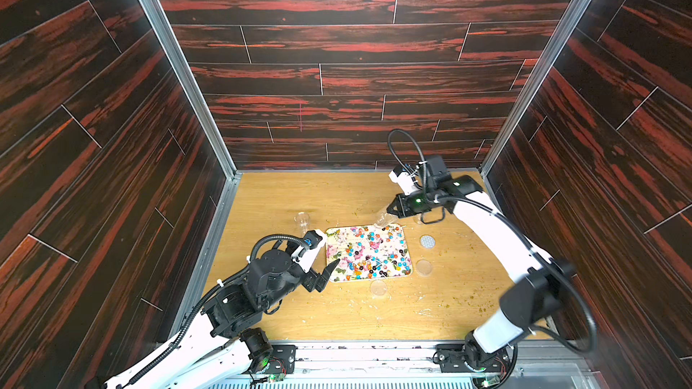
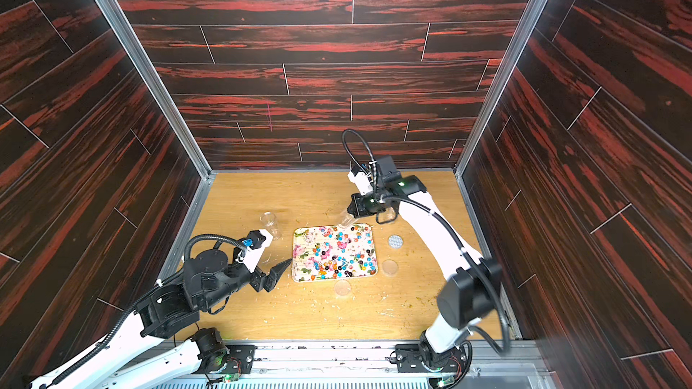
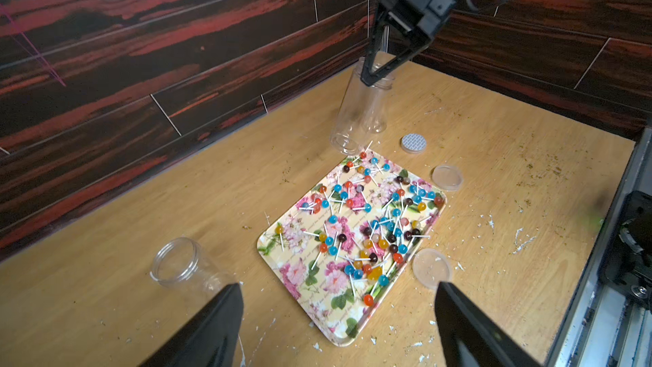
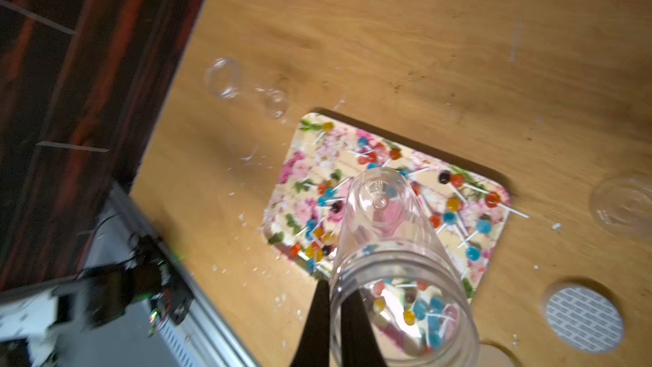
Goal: Pour the candies out of the jar
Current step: Place the jar at the center of the board.
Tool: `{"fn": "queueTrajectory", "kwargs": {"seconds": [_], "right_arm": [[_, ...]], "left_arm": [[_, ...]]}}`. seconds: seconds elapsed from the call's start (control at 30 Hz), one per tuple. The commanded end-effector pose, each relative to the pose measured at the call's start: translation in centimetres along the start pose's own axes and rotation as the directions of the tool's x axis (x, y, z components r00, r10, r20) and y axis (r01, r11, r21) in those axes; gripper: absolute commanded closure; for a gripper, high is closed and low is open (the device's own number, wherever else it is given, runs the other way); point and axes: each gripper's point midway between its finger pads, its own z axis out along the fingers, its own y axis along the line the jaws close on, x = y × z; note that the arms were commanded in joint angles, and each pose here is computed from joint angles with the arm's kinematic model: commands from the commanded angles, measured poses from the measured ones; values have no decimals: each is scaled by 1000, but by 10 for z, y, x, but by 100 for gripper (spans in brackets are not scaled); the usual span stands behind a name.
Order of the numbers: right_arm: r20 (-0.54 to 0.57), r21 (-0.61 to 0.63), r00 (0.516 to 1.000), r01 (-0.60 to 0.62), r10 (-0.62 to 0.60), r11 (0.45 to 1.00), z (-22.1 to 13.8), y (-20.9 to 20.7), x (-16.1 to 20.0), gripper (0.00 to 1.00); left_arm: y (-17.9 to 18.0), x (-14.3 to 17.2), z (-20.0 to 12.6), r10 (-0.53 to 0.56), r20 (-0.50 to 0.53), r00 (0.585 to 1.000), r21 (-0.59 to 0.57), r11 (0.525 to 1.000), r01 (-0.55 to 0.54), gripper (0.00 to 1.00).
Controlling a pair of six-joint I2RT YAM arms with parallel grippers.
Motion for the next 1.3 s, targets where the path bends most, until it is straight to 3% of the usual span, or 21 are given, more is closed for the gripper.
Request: {"fn": "queueTrajectory", "kwargs": {"seconds": [0.0,0.23,0.53,0.9,1.27], "right_arm": [[-12,171,999,-33,36,985,28,-37,-18,100],[-47,257,997,-51,65,965,71,-63,-48,100],[-171,300,983,-10,64,954,118,-75,-42,100],[-229,289,970,-10,80,957,141,-78,-31,100],[-121,302,992,17,21,953,102,-64,-72,53]], "left_arm": [[3,10,-1,-46,-25,999,-15,999,45,11],[1,18,-7,-85,-6,996,0,996,85,11],[2,23,-12,-107,10,994,0,994,107,11],[0,24,-8,-116,-4,993,8,993,116,11],[2,16,-6,-126,31,992,-5,992,126,10]]}}
